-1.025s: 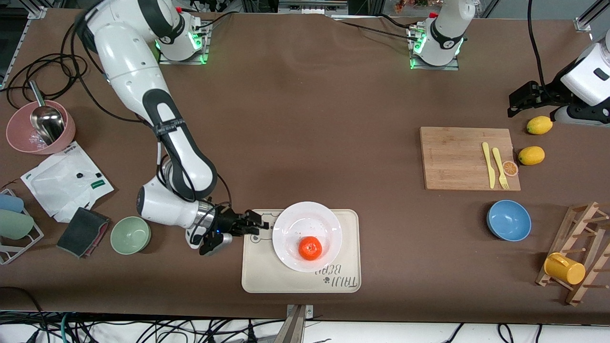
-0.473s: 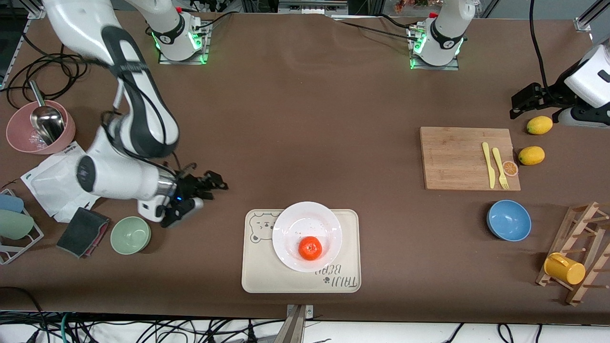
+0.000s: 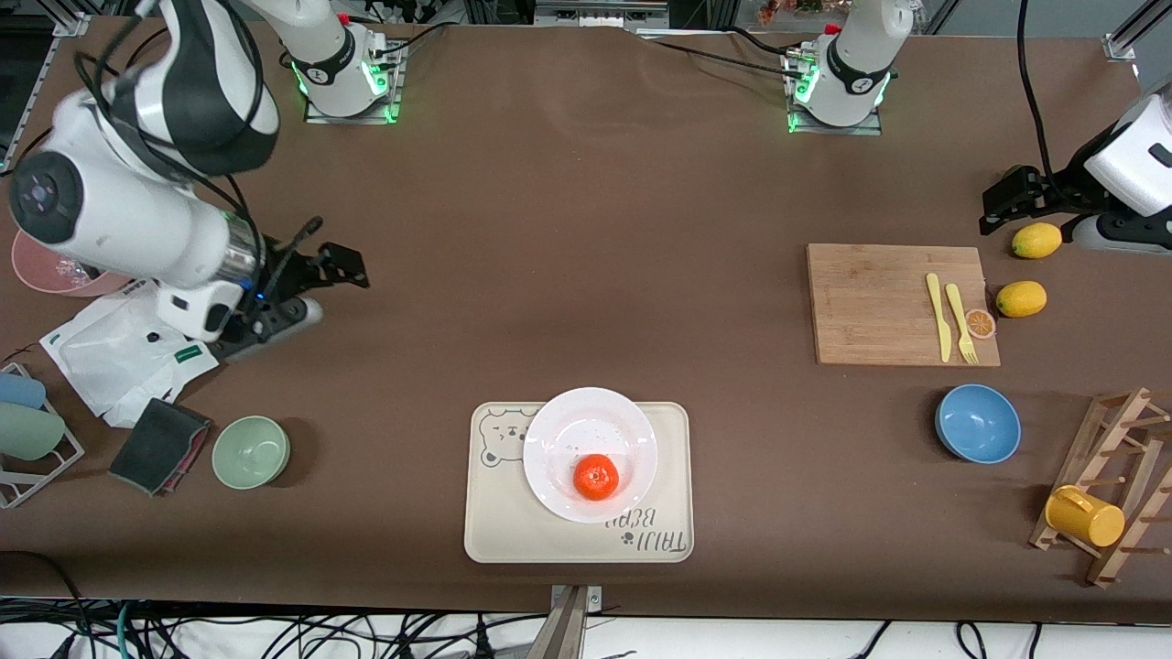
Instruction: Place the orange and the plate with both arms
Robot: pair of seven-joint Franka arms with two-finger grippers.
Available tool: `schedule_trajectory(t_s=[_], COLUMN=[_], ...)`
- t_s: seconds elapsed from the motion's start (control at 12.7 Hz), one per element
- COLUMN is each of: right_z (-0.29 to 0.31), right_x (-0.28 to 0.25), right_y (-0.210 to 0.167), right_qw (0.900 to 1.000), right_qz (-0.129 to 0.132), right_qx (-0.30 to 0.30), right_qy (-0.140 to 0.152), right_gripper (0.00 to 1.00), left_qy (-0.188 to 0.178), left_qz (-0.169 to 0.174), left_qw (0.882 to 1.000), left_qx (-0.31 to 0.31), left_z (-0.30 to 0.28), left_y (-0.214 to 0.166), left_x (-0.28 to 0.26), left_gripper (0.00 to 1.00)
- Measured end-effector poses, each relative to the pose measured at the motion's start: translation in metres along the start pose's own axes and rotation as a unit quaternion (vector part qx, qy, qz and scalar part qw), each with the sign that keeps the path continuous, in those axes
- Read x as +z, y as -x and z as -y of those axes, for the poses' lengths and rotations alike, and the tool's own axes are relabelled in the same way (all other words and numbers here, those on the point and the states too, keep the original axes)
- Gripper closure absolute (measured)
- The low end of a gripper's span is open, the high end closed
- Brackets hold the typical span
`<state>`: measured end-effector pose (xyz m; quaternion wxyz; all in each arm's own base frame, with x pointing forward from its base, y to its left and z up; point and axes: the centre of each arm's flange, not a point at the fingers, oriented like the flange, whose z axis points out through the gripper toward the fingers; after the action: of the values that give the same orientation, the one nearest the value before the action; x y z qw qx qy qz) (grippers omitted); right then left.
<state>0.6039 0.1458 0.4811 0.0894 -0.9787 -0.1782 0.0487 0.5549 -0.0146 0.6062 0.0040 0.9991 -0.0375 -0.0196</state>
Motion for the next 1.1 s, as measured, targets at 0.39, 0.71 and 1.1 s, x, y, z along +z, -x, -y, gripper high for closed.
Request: schedule_trajectory(t_s=[0.39,0.71,1.1], right_z=[-0.044,-0.038,-0.049], right_x=[-0.026,-0.049,-0.085], right_y=[0.026,0.039,0.058], right_qw=[0.999,0.998,0.996], right_qz=[-0.004,-0.019,-0.037], right_qx=[0.030,0.030,0.049], right_qy=[0.037,0.044,0.058], right_gripper=[0.00,0.00,0.00], left_qy=[0.000,0.001,0.001], left_qz=[0.001,0.008,0.005], left_qw=[1.000,1.000,1.000], left_qx=[-0.001,-0.003,-0.006], left_z=[0.001,0.004,0.007], left_y=[-0.002,-0.007,-0.007], left_x=[0.001,0.010,0.007], left_gripper=[0.00,0.00,0.00])
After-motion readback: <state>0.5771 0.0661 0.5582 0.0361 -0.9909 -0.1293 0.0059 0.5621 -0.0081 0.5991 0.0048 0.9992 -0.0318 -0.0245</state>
